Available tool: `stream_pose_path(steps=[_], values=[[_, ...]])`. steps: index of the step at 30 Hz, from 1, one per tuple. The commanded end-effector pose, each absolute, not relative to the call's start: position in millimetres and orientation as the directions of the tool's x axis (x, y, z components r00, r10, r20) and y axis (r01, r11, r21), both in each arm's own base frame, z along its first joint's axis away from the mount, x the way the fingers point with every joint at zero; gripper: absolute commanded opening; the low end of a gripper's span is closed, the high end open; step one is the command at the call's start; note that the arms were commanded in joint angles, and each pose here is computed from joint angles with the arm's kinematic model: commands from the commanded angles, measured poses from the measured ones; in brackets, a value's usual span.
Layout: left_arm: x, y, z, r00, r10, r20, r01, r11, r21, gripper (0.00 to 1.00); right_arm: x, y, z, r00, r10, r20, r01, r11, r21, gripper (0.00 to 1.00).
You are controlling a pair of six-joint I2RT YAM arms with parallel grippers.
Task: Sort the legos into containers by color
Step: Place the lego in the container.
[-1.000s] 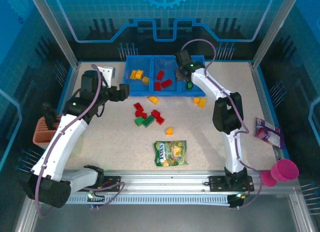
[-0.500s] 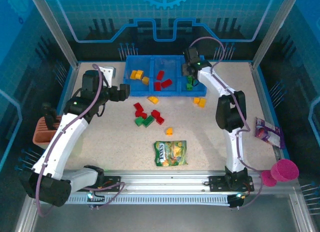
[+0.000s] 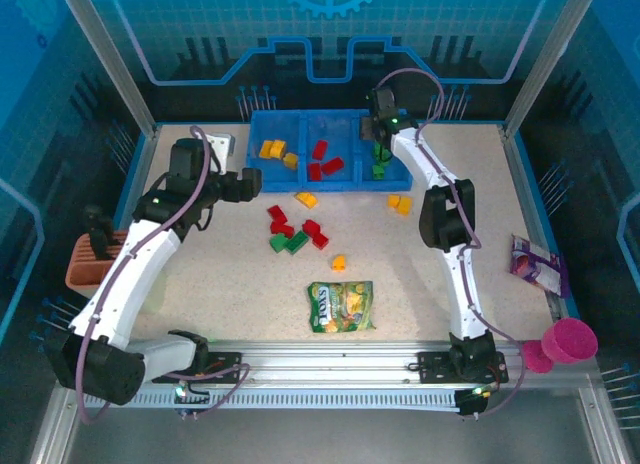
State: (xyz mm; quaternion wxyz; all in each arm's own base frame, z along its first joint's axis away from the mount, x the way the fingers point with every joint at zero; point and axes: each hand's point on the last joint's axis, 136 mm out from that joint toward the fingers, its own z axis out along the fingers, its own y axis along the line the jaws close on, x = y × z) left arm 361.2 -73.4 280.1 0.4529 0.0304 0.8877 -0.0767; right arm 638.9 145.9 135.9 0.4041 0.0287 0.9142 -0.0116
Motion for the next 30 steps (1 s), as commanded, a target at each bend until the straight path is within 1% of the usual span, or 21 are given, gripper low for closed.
stream_pose_path(steps=[1,7,12,15,20,29,30], values=[[364,-70,286,-0.582,0.002,-0.813,0.129,0.988,-0.090,0.94,644,141,126,-0.691,0.051,-0.721,0.057,0.998,0.016,0.55],[366,-71,284,-0.590,0.003,-0.807,0.131,0.987,-0.092,0.94,643,139,120,-0.699,0.049,-0.713,0.055,0.998,0.015,0.63],[366,-72,284,-0.594,0.002,-0.804,0.136,0.986,-0.098,0.95,641,138,126,-0.703,0.053,-0.709,0.048,0.998,0.027,0.63],[366,-73,283,-0.596,0.000,-0.803,0.137,0.985,-0.102,0.96,640,136,135,-0.697,0.051,-0.715,0.048,0.999,0.024,0.68],[365,-74,283,-0.597,-0.003,-0.802,0.141,0.984,-0.108,0.97,639,131,147,-0.688,0.052,-0.724,0.046,0.999,0.028,0.70],[362,-73,287,-0.584,-0.005,-0.812,0.142,0.984,-0.108,0.97,636,134,156,-0.683,0.056,-0.729,0.035,0.998,0.044,0.70],[361,-73,287,-0.584,-0.005,-0.812,0.143,0.984,-0.109,0.97,636,134,157,-0.681,0.057,-0.730,0.036,0.998,0.045,0.68]])
